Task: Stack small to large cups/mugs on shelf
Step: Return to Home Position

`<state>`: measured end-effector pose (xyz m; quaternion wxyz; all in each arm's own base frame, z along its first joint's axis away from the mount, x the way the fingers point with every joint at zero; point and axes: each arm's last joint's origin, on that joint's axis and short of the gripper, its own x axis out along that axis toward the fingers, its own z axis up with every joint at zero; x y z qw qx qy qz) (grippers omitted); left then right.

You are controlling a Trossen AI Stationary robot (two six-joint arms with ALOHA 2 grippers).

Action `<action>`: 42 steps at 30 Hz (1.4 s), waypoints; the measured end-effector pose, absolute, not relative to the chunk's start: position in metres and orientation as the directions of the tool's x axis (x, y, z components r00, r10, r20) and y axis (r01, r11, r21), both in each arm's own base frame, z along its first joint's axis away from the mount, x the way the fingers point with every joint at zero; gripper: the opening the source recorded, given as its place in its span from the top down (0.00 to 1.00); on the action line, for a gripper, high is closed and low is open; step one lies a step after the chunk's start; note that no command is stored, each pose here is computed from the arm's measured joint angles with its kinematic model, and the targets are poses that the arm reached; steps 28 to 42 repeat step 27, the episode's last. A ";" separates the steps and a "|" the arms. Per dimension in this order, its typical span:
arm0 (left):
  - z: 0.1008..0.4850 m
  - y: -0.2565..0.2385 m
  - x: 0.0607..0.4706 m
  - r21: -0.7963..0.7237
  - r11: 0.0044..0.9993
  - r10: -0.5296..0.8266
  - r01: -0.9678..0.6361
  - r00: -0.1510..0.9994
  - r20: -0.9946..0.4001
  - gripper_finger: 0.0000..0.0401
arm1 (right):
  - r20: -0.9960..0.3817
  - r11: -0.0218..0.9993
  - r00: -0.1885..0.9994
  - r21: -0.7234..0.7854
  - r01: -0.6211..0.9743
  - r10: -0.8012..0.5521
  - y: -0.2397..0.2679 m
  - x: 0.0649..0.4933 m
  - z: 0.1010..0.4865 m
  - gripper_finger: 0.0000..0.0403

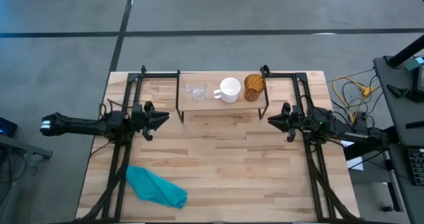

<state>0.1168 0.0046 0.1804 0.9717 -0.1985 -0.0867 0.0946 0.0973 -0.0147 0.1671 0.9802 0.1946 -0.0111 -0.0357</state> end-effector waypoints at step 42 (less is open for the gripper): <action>0.180 0.005 0.117 -0.402 0.903 0.218 -0.149 0.967 0.131 0.81 | 0.008 0.922 0.997 0.382 0.065 -0.074 -0.015 0.097 0.167 0.83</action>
